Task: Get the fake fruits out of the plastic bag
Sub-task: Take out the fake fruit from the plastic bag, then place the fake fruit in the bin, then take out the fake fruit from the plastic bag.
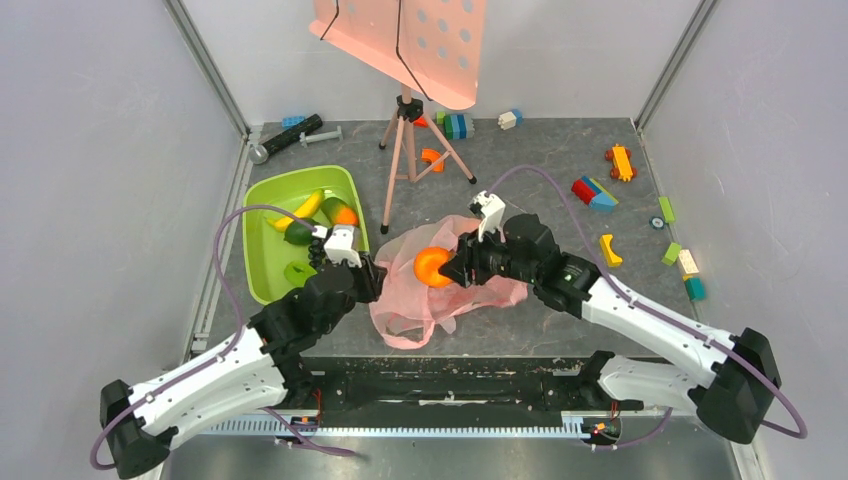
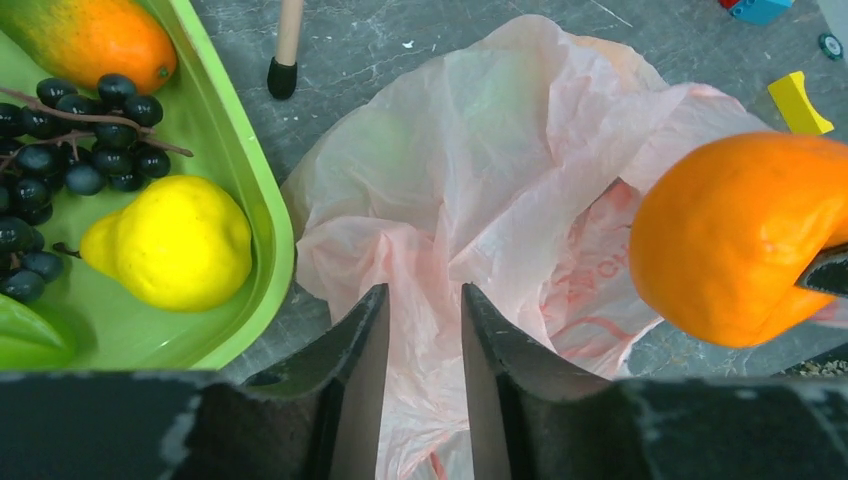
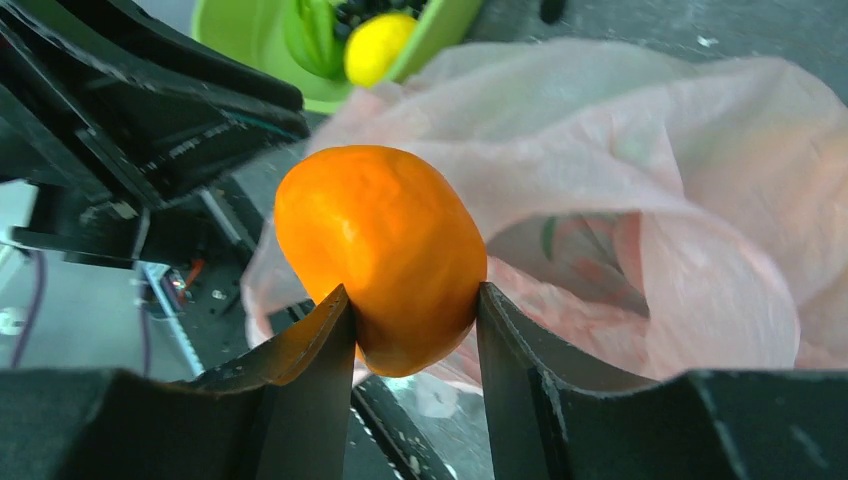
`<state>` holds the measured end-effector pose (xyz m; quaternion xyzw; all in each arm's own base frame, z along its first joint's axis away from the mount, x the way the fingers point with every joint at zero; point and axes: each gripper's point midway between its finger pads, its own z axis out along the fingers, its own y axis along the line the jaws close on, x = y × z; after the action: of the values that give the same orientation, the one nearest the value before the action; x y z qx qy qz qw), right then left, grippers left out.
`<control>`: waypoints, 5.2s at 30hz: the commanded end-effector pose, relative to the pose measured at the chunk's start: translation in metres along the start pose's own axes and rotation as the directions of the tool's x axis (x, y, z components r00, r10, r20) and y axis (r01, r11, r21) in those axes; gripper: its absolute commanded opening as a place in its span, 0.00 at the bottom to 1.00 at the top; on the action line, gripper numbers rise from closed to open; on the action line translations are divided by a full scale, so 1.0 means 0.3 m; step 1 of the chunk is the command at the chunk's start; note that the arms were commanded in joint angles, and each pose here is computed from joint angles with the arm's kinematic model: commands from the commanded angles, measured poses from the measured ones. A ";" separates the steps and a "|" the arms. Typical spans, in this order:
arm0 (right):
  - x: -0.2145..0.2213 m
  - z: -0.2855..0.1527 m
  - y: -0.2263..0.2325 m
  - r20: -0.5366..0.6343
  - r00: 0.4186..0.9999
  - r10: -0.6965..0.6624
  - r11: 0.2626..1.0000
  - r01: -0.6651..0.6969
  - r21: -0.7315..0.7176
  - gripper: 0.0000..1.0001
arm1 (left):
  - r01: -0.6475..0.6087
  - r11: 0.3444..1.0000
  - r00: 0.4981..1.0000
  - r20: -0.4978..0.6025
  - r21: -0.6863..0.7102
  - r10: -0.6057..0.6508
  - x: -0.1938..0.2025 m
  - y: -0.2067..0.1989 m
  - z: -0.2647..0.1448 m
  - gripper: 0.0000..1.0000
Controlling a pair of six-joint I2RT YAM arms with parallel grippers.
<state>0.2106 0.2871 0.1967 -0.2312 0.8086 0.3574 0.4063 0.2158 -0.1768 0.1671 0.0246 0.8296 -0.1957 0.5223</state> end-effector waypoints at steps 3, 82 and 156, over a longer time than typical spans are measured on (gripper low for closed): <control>-0.181 0.025 0.148 0.105 0.994 0.031 0.983 -0.011 -0.186 0.42 | 0.086 0.996 0.995 0.052 -0.004 -0.086 -0.084 0.015 -0.079 0.48; -0.005 -0.083 -0.352 -0.208 0.929 -0.305 0.844 0.365 0.393 0.98 | -0.095 0.854 0.994 0.011 0.512 0.104 -0.237 -0.381 -0.214 0.90; -0.021 -0.032 -0.360 -0.008 1.000 0.022 0.968 -0.019 0.252 0.11 | -0.731 0.362 0.609 0.315 0.579 0.728 0.163 -0.510 0.490 0.91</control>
<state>0.2789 0.2079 0.1499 -0.1743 0.8669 0.2368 0.4025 0.2729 -0.3588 0.0961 0.5525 0.6410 -0.2169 0.4866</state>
